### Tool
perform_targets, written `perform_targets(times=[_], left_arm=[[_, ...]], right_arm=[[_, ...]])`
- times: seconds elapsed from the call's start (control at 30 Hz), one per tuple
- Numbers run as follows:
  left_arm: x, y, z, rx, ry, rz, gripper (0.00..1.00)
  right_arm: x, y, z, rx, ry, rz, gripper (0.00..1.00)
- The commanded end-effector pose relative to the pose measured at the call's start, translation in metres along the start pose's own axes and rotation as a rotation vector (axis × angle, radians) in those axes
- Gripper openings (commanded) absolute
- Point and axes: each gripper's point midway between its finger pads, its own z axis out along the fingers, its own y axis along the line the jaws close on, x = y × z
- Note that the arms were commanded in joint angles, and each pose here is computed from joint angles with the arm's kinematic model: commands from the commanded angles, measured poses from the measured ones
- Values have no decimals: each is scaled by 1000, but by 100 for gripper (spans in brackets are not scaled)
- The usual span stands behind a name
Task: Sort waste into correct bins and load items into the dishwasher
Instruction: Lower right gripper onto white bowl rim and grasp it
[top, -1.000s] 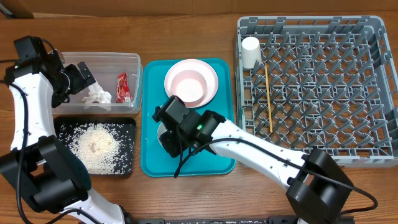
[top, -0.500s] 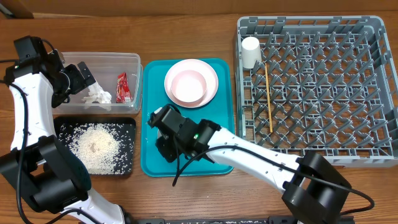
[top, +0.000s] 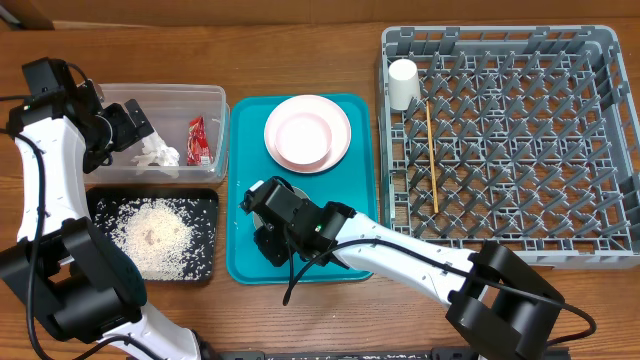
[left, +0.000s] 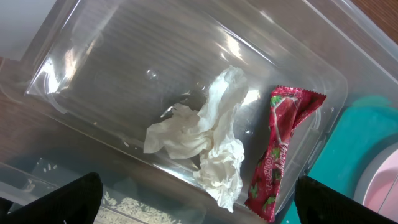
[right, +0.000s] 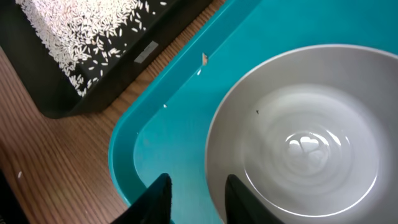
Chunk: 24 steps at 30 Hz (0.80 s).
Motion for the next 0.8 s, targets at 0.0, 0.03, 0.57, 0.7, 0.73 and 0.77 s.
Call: perform_targets(times=[0.0, 0.03, 0.57, 0.7, 0.73, 0.77], left_arm=[[-7, -9, -16, 7, -44, 38, 100], [-7, -8, -16, 7, -45, 37, 100], [-7, -8, -16, 7, -45, 37, 100], [-7, -8, -16, 7, -45, 37, 100], [-7, -8, -16, 6, -44, 37, 100], [-7, -8, -16, 7, -45, 37, 100]], right_arm=[[-4, 2, 1, 0, -22, -32, 38], [-4, 3, 1, -1, -23, -33, 39], [-2, 9, 6, -13, -40, -83, 40], [1, 9, 9, -15, -45, -85, 38], [1, 8, 9, -15, -44, -85, 36], [1, 8, 9, -15, -43, -85, 34]])
